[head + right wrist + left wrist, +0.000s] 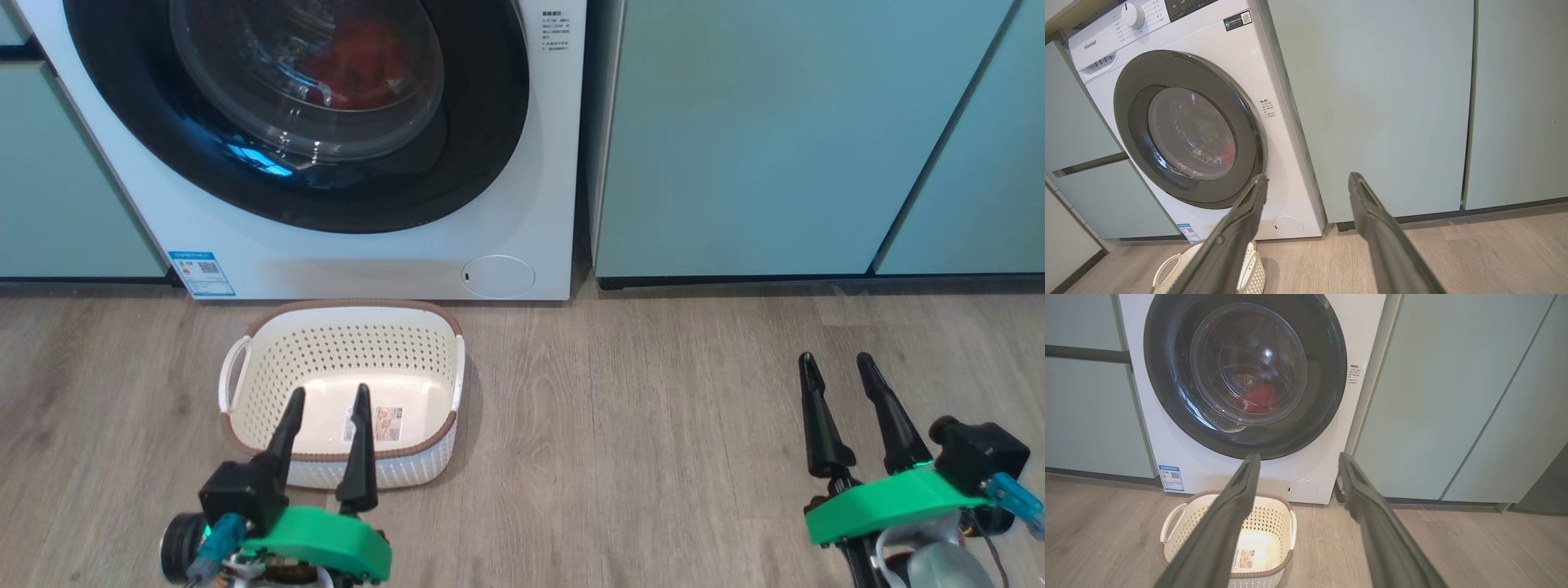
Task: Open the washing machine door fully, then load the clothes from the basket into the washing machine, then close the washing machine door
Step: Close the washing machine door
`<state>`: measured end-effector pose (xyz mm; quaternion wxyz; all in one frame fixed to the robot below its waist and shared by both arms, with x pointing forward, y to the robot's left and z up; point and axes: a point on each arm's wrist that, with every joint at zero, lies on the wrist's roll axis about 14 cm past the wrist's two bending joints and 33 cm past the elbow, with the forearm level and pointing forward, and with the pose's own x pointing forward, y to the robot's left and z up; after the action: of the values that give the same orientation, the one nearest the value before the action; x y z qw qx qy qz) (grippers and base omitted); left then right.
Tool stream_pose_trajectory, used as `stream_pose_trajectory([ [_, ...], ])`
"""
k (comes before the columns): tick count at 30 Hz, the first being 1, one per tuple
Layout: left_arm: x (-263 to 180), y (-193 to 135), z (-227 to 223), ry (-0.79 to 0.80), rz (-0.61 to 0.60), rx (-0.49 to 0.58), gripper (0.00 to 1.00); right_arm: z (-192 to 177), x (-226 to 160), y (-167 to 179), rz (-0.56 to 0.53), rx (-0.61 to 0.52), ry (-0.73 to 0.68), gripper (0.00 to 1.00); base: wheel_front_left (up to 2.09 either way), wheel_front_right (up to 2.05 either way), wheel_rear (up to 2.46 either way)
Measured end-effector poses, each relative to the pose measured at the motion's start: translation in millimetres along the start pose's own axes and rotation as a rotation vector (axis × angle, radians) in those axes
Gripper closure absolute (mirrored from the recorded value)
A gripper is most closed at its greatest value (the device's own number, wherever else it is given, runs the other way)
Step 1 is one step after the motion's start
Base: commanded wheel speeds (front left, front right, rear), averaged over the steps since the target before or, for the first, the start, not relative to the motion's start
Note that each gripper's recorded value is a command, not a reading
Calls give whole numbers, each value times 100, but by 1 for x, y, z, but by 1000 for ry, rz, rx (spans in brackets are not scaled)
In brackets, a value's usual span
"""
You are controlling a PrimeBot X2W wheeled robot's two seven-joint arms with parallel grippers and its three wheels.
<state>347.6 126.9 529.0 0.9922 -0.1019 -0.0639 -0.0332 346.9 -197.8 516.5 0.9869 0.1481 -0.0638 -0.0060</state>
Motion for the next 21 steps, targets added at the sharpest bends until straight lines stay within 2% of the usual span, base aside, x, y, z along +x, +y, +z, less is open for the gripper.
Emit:
stream_pose_trajectory([
  [21, -4, 12, 1, 1, 46, -43, 0, 1, 1, 5, 15, 1, -2, 0, 0, 0, 0],
])
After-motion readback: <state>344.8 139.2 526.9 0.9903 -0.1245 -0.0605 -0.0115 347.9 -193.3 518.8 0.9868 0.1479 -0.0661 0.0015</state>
